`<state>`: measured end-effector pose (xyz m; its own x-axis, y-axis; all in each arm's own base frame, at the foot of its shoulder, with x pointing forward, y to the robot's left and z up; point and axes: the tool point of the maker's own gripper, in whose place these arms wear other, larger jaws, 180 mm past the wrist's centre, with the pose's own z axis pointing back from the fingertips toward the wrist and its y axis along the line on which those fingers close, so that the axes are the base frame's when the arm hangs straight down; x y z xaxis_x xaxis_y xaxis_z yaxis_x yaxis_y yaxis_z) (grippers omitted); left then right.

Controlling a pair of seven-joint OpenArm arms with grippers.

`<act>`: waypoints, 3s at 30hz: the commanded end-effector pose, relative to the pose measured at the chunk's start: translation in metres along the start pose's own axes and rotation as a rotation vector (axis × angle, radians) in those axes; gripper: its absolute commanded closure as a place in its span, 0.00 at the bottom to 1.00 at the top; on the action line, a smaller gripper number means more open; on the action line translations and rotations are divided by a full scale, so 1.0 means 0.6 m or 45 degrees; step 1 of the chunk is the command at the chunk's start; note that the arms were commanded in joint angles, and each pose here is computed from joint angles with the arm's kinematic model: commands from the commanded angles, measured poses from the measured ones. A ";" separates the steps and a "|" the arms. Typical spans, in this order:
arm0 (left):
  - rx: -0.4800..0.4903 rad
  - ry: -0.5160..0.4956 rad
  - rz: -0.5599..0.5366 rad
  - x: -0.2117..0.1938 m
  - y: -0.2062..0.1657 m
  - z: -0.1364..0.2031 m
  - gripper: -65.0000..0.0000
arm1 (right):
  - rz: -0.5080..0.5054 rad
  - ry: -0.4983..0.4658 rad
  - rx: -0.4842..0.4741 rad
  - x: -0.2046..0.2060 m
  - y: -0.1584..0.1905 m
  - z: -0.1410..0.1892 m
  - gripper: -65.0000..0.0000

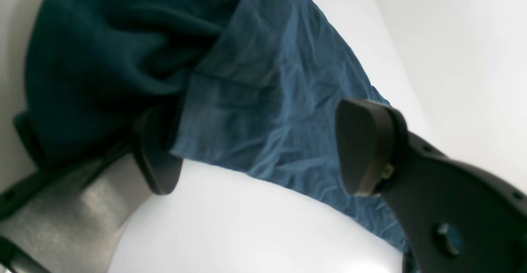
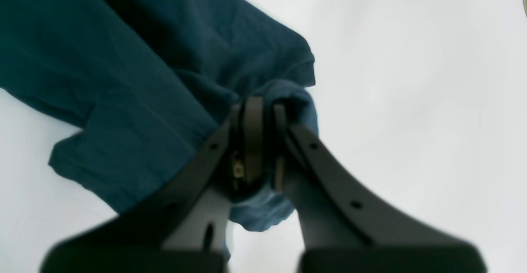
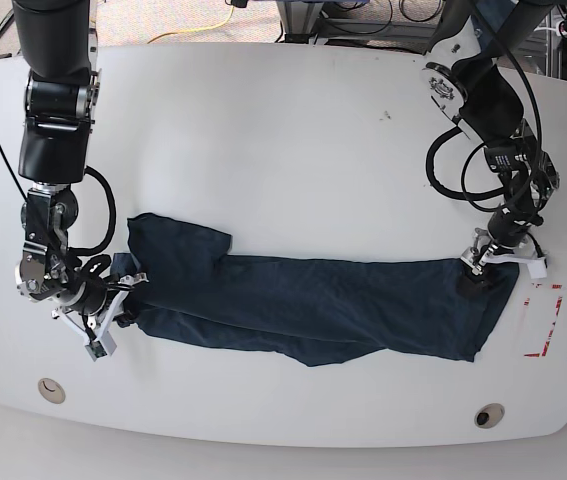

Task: Layout the t-shirt on the table in an organized manner, then fold the t-shirt properly
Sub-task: 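Lower the left gripper onto the shirt end and grasp it again, then lift the shirt strip with both grippers and swing it toward the robot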

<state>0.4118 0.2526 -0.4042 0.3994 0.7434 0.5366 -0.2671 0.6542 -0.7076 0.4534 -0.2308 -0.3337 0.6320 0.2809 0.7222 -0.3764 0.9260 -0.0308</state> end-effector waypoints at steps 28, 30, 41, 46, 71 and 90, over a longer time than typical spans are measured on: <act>0.016 0.023 0.006 -0.012 -0.013 -0.013 0.63 | 0.017 -0.091 -0.035 0.047 -0.021 0.019 1.00; 0.017 0.000 0.005 -0.005 -0.013 -0.013 0.66 | 0.017 -0.091 -0.035 0.047 -0.021 0.019 1.00; 0.021 -0.062 -0.019 0.033 -0.011 -0.009 0.97 | 0.016 -0.092 -0.036 0.047 -0.022 0.019 1.00; 0.018 -0.067 -0.021 0.037 -0.014 -0.010 1.00 | 0.016 -0.092 -0.036 0.047 -0.022 0.019 1.00; -0.113 -0.171 -0.497 0.155 -0.161 0.068 1.00 | 0.137 -0.221 -0.160 0.124 -0.022 0.109 1.00; -0.257 -0.430 -1.145 0.259 -0.391 0.173 1.00 | 0.249 -0.380 -0.346 0.210 -0.040 0.222 1.00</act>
<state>0.4405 0.2287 -0.1474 0.2051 0.0322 0.9782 0.1686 0.9834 -0.0677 0.4431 -0.2458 -0.1882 0.4153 0.4009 0.8166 -0.2863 0.9097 -0.3010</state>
